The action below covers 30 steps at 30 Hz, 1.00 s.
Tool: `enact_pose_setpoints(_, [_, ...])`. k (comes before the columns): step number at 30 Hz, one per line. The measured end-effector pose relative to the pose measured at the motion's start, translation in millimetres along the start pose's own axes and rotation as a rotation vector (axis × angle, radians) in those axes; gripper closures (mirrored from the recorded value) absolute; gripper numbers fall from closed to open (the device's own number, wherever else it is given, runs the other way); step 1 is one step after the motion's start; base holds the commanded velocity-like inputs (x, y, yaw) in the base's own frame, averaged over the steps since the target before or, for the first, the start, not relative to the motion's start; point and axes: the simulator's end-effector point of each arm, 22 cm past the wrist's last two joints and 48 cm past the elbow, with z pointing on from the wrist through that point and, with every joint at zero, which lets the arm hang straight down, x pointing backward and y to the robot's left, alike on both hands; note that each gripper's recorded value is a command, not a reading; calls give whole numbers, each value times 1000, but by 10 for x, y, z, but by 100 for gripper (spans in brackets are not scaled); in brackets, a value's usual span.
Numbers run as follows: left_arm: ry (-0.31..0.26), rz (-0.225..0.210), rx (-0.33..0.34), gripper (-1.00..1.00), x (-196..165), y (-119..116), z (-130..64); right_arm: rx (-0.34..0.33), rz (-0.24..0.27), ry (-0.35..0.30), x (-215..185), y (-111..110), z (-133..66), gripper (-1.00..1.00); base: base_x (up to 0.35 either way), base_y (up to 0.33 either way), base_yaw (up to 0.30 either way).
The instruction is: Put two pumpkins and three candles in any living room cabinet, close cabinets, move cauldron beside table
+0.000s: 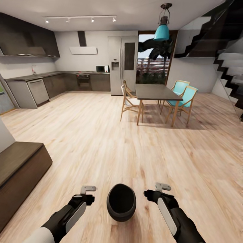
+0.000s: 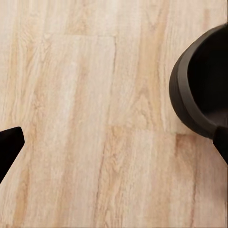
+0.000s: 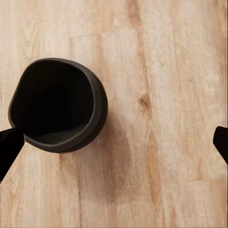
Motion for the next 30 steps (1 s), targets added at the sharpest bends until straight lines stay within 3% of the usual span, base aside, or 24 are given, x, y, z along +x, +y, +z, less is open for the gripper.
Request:
enact_pose_setpoints(9, [4, 0, 7, -100, 10, -17, 0, -3, -13, 2, 23, 43, 0, -100, 226, -206, -31])
enact_pose_setpoints(14, [19, 0, 25, -100, 49, -108, -7, -30, -75, 25, 157, 299, -7, -100, 243, -80, -2])
enact_pose_setpoints(19, [48, 7, 67, -100, 109, -250, -23, -67, -92, 69, 370, 622, -8, -100, 150, -15, 0])
enact_pose_setpoints(24, [133, 1, 110, -100, 270, -355, -46, -85, -121, 136, 560, 794, -10, -100, 28, -3, 0])
enact_pose_setpoints(25, [194, -27, 144, -100, 345, -426, -73, -87, -135, 165, 580, 841, 2, -100, 9, -1, 0])
enact_pose_setpoints(30, [304, -91, 149, -100, 398, -331, -8, -61, -163, 268, 840, 843, 138, -100, 3, 0, 0])
